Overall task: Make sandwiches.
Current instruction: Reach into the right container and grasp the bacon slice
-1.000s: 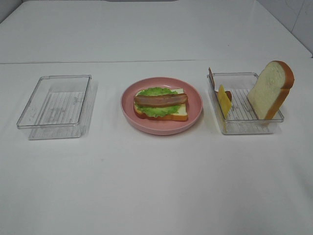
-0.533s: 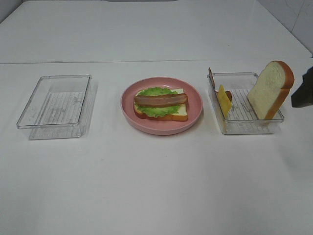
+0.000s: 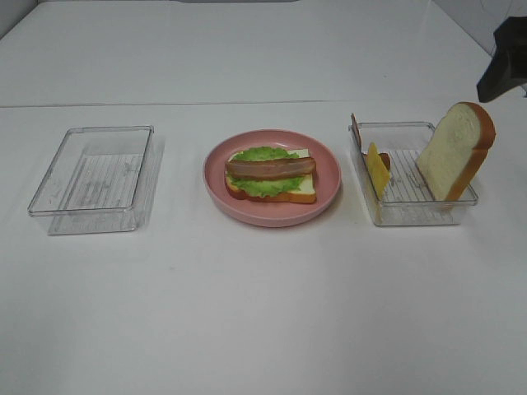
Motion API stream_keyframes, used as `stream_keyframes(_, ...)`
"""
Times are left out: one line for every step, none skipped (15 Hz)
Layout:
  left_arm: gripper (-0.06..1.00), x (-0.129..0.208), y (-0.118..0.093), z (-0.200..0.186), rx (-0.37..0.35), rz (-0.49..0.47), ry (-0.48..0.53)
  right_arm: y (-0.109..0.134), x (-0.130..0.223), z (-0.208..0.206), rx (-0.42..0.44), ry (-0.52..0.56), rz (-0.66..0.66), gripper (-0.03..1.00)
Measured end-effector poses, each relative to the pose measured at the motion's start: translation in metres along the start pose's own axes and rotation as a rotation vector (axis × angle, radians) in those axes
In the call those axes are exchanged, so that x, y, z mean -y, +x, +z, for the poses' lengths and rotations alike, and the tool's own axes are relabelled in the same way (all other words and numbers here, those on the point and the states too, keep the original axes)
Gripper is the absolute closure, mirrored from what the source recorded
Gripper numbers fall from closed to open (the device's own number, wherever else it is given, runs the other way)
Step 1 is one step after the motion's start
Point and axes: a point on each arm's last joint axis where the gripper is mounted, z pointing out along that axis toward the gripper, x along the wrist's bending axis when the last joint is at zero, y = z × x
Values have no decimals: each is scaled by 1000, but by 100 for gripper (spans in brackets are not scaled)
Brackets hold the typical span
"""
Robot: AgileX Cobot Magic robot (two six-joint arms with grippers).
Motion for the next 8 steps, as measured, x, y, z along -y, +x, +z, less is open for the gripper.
stream_keyframes(-4, 0, 0, 0, 0, 0, 0, 21, -22, 3, -25, 2, -71, 10)
stream_keyframes(-4, 0, 0, 0, 0, 0, 0, 26, -26, 5, -27, 3, -86, 10)
stream_keyframes(-4, 0, 0, 0, 0, 0, 0, 38, -36, 10, -37, 13, -120, 10)
stream_keyframes(-4, 0, 0, 0, 0, 0, 0, 49, -45, 16, -38, 23, -151, 10)
stream_keyframes(-4, 0, 0, 0, 0, 0, 0, 62, -58, 24, -41, 30, -181, 10)
stream_keyframes(-4, 0, 0, 0, 0, 0, 0, 66, -62, 29, -39, 35, -192, 10)
stream_keyframes(-4, 0, 0, 0, 0, 0, 0, 72, -69, 40, -48, 50, -194, 10)
stream_keyframes(-4, 0, 0, 0, 0, 0, 0, 76, -76, 51, -49, 68, -199, 10)
